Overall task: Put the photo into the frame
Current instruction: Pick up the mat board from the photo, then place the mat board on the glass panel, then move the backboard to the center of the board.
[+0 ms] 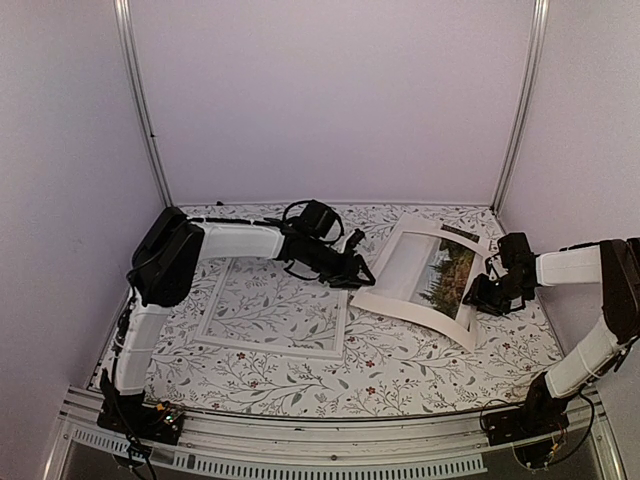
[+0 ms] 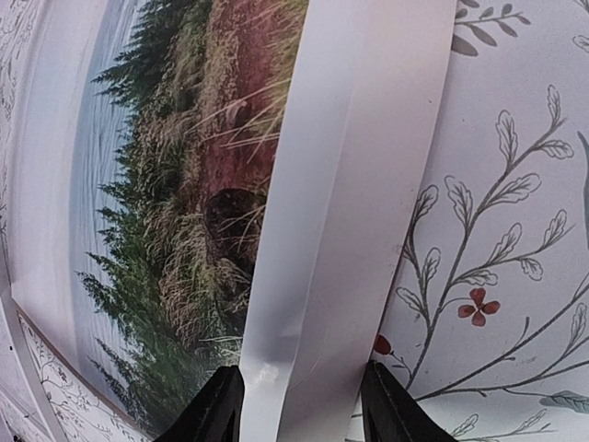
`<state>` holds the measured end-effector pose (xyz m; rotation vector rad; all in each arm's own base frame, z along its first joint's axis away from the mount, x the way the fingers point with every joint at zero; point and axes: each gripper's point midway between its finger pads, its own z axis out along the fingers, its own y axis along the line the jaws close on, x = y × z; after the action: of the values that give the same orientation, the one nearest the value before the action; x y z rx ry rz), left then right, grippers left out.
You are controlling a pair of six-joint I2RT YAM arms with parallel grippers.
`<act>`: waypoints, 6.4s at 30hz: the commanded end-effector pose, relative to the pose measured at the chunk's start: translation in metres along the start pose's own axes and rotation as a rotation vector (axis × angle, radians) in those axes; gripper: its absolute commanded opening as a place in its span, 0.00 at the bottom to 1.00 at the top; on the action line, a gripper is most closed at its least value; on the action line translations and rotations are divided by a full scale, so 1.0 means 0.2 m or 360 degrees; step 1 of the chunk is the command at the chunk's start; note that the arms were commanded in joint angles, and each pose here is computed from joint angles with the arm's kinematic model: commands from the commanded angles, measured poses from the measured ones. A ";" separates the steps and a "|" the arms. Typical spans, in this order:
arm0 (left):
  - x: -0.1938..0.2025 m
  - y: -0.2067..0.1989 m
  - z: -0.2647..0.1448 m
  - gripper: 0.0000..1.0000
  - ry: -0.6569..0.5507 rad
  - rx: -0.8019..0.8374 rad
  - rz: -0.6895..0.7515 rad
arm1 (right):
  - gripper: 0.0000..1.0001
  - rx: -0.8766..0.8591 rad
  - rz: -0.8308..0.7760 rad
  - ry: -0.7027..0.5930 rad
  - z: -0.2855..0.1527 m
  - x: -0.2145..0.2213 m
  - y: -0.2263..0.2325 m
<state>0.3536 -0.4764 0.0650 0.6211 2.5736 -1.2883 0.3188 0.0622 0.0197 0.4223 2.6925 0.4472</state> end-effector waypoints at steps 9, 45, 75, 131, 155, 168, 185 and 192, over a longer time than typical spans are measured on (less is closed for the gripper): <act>-0.13 -0.21 -0.16 0.50 -0.0113 0.0334 -0.0059 | 0.47 0.0029 0.0014 0.0113 0.06 0.12 -0.04; -0.08 -0.37 -0.56 0.00 -0.0334 0.0162 0.0077 | 0.70 -0.0638 -0.0235 -0.0283 -0.64 -0.26 0.56; 0.49 0.51 -1.42 0.00 -0.0265 -0.0707 -0.0312 | 0.69 -0.0576 -0.0171 -0.0157 -0.41 -0.20 0.47; 0.64 0.64 -1.39 0.00 -0.0236 -0.0612 -0.0455 | 0.68 -0.0540 -0.0119 -0.0033 -0.22 -0.10 0.39; 0.63 0.70 -1.35 0.08 -0.0198 -0.0741 -0.0418 | 0.68 -0.0553 -0.0116 -0.0018 -0.20 -0.10 0.39; 0.61 0.72 -1.35 0.37 -0.0189 -0.0806 -0.0386 | 0.68 -0.0548 -0.0106 -0.0005 -0.18 -0.08 0.38; 0.57 0.74 -1.43 0.54 -0.0213 -0.0963 -0.0345 | 0.68 -0.0549 -0.0104 -0.0004 -0.18 -0.07 0.37; 0.55 0.74 -1.46 0.55 -0.0234 -0.1012 -0.0324 | 0.68 -0.0547 -0.0103 -0.0004 -0.18 -0.07 0.37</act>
<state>0.3202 -0.1333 0.0831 0.1111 2.7716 -0.5032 0.3340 0.1127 0.0835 0.2400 2.5504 0.8503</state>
